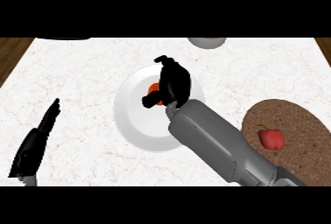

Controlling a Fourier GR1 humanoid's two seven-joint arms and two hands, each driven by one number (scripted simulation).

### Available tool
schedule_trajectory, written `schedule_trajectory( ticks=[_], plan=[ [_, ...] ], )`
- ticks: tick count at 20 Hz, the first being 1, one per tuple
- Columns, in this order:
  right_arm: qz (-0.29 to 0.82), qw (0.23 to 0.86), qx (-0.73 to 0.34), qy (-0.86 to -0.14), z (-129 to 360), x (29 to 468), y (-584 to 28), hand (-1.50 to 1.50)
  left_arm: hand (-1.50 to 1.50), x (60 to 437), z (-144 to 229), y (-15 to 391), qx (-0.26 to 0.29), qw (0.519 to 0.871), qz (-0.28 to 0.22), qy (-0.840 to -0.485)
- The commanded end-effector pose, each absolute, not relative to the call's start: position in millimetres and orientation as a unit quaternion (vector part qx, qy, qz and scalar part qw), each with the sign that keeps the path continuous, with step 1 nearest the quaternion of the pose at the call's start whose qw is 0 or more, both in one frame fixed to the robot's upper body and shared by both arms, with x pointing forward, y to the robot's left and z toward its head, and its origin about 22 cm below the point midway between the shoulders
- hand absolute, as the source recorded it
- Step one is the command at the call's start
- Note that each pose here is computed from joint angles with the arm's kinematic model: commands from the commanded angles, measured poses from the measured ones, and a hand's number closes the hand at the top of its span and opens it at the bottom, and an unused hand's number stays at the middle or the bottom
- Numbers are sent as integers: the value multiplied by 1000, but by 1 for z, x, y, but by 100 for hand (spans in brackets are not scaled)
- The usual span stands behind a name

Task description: Pick the squash from the placemat and place it in the plate

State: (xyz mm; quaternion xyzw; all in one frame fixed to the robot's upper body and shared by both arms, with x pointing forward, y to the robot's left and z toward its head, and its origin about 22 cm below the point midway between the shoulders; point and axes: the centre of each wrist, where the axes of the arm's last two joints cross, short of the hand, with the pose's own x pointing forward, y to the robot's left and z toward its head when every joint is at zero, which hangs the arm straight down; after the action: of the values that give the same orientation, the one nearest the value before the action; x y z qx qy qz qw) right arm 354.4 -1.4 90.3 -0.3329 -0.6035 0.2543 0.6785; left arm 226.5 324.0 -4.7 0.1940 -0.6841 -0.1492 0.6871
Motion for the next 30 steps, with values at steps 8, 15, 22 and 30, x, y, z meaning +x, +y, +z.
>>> schedule_trajectory(
  ticks=[8,15,22,30],
  plan=[
    [35,648,-322,-689,100,368,-9,-150,0,223,-13,324,202,698,-135,-673],
    [-87,646,-270,-709,107,352,-60,-150,0,207,-10,336,216,698,-121,-672],
    [-81,614,-261,-740,71,288,-154,-150,0,212,2,344,217,692,-127,-677],
    [-55,596,-258,-759,66,255,-231,-150,0,219,6,342,207,692,-129,-680]
  ],
)
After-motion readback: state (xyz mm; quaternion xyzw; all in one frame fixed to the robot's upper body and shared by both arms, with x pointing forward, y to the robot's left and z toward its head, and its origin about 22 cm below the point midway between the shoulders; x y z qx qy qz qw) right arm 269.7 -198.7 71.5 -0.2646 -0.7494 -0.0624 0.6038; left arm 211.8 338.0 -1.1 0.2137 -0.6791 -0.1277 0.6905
